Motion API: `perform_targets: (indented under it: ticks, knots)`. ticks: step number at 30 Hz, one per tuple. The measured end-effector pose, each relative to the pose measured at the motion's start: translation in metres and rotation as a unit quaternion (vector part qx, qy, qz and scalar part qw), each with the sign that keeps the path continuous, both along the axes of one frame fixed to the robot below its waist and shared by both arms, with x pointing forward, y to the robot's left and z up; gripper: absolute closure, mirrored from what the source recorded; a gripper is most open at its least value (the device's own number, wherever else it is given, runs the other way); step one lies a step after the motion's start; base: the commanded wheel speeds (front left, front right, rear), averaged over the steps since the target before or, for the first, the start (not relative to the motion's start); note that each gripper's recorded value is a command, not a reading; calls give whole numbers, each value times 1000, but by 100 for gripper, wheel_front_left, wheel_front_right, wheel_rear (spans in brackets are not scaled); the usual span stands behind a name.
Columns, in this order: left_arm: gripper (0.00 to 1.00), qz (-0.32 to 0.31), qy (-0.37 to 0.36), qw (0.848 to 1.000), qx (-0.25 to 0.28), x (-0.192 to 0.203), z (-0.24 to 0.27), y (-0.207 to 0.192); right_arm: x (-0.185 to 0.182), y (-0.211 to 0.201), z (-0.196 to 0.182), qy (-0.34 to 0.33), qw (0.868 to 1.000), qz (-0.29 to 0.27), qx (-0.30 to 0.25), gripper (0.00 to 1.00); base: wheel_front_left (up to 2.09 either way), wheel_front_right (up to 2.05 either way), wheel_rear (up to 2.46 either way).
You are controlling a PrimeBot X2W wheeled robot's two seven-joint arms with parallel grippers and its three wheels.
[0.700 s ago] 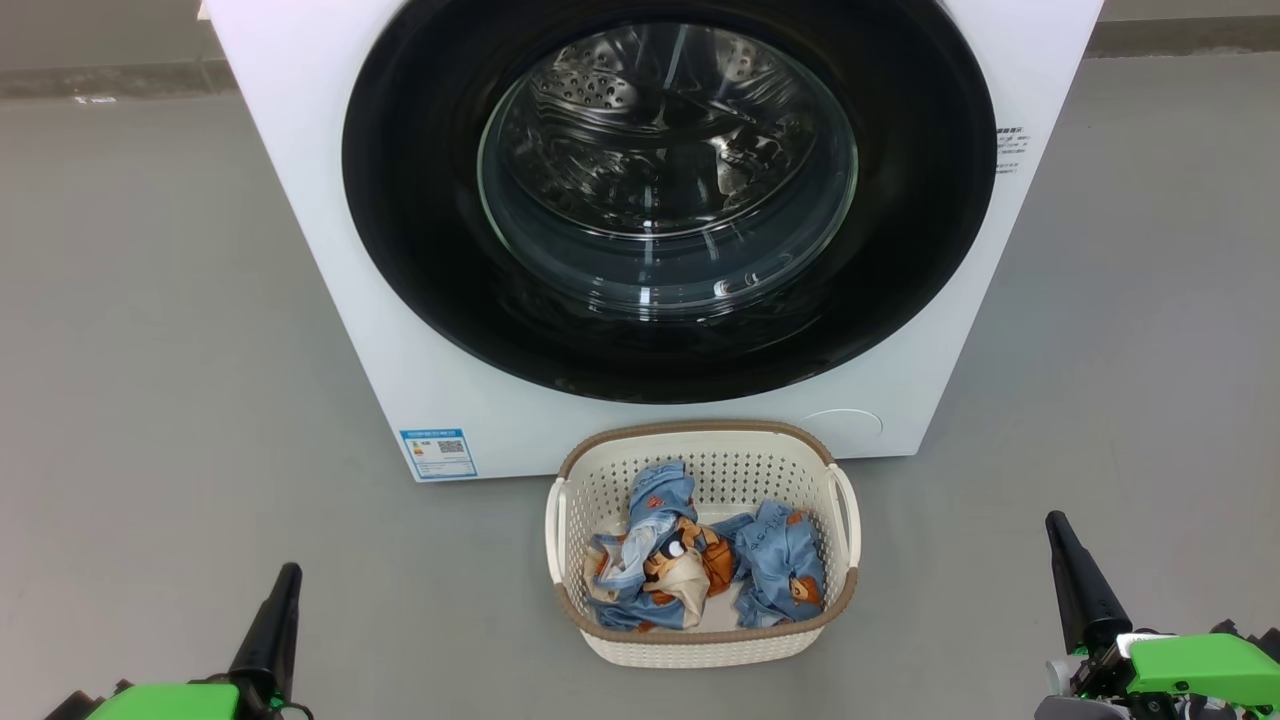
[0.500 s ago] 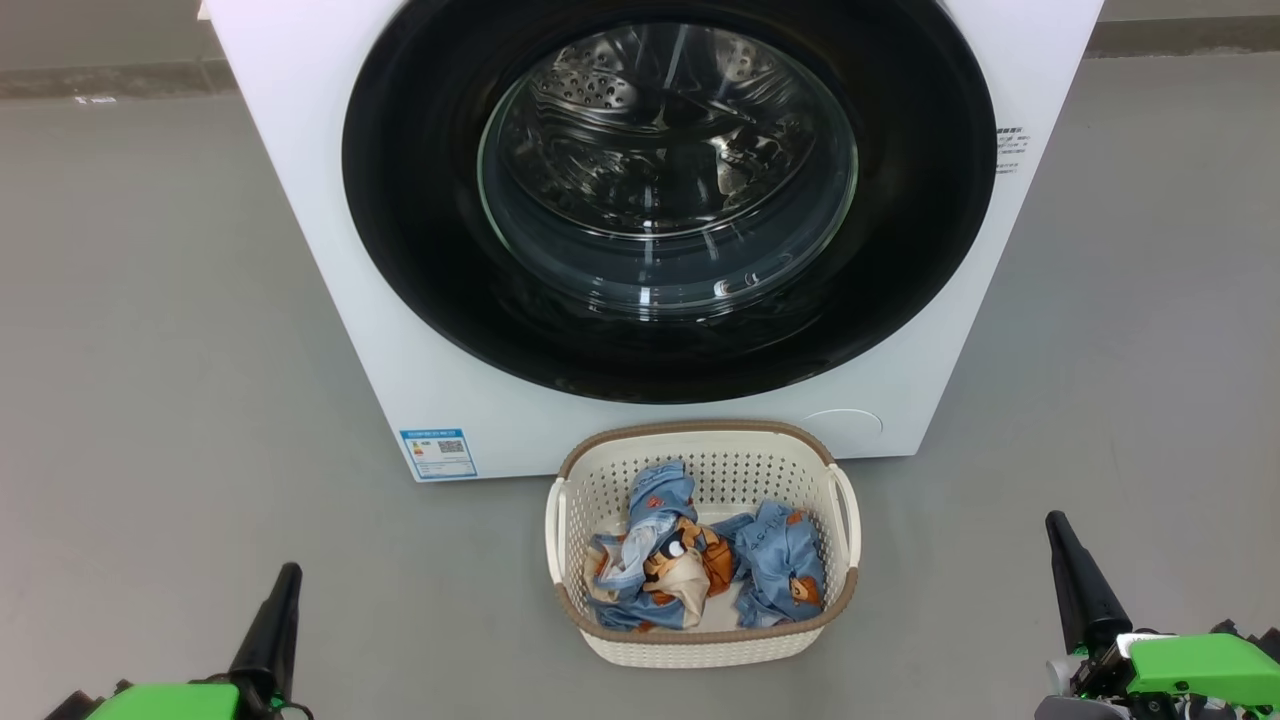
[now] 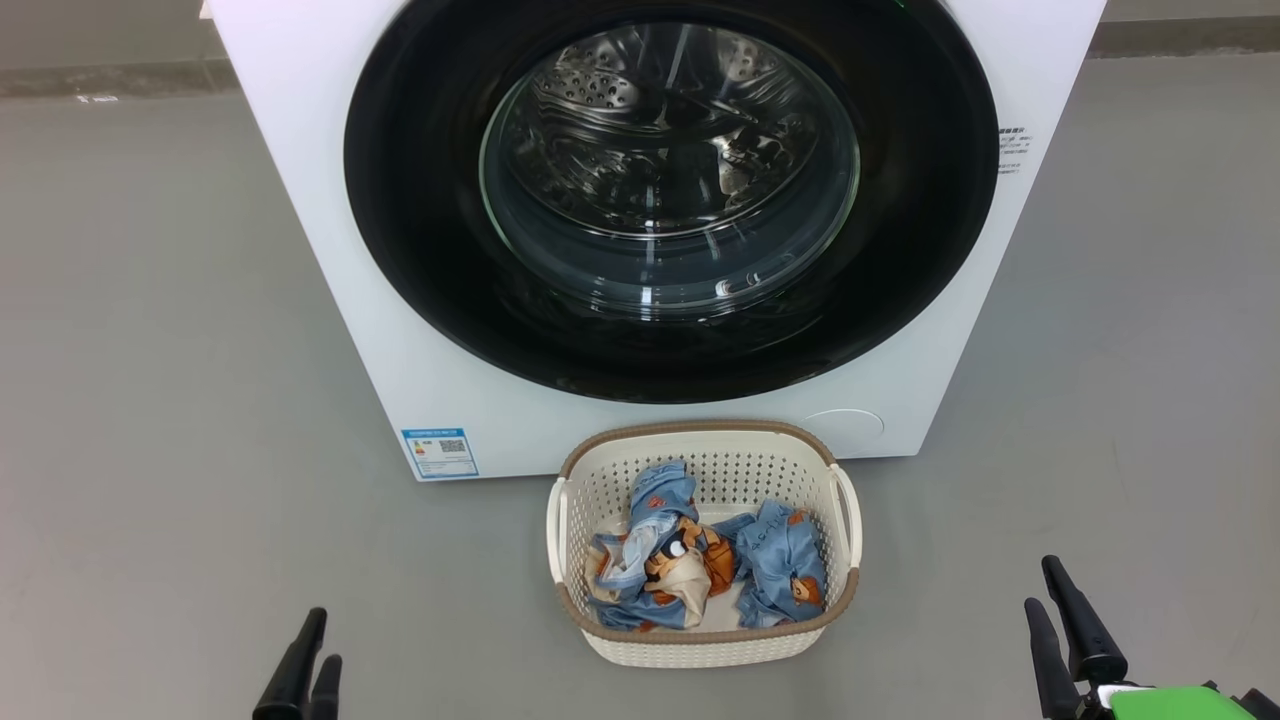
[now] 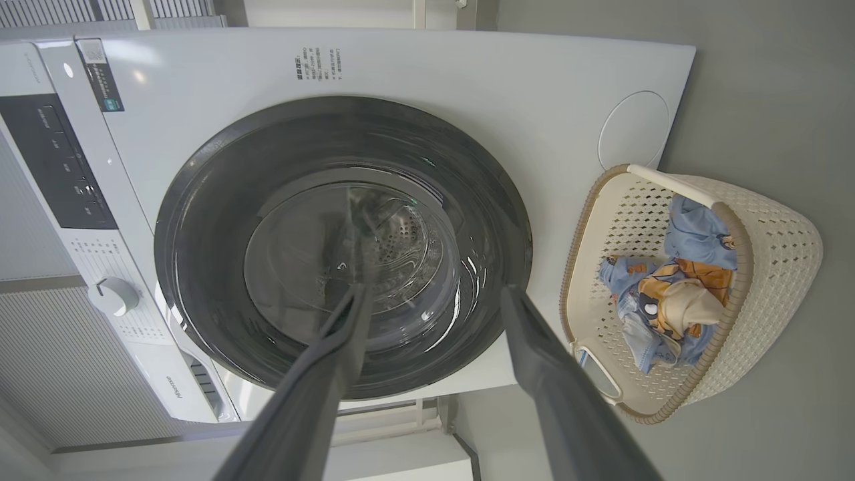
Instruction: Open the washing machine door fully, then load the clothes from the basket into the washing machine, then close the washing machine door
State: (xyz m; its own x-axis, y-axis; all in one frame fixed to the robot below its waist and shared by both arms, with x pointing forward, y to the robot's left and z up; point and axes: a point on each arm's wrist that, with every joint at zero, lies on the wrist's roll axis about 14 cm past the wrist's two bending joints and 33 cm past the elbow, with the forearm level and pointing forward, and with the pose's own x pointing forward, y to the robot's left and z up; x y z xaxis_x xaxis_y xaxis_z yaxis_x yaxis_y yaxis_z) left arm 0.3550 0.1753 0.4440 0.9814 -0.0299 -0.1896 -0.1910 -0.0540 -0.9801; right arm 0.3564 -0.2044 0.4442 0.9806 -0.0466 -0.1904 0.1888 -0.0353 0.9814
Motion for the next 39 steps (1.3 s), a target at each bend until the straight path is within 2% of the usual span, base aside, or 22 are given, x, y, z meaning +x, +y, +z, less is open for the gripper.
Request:
perform_targets:
  ticks: [9,21,31,39]
  knots:
    - [0,-1,-6,1000,30,1,4,1,1,1,0,2,1000,3,-31,0,0,0,0]
    - [0,-4,-18,995,96,3,12,3,5,1,8,-7,997,8,-82,0,0,0,0]
    - [0,-8,-28,988,151,4,18,3,8,5,10,-7,983,40,-177,0,0,0,0]
    - [0,-18,-32,978,205,4,20,3,9,10,9,-6,974,52,-219,0,0,0,0]
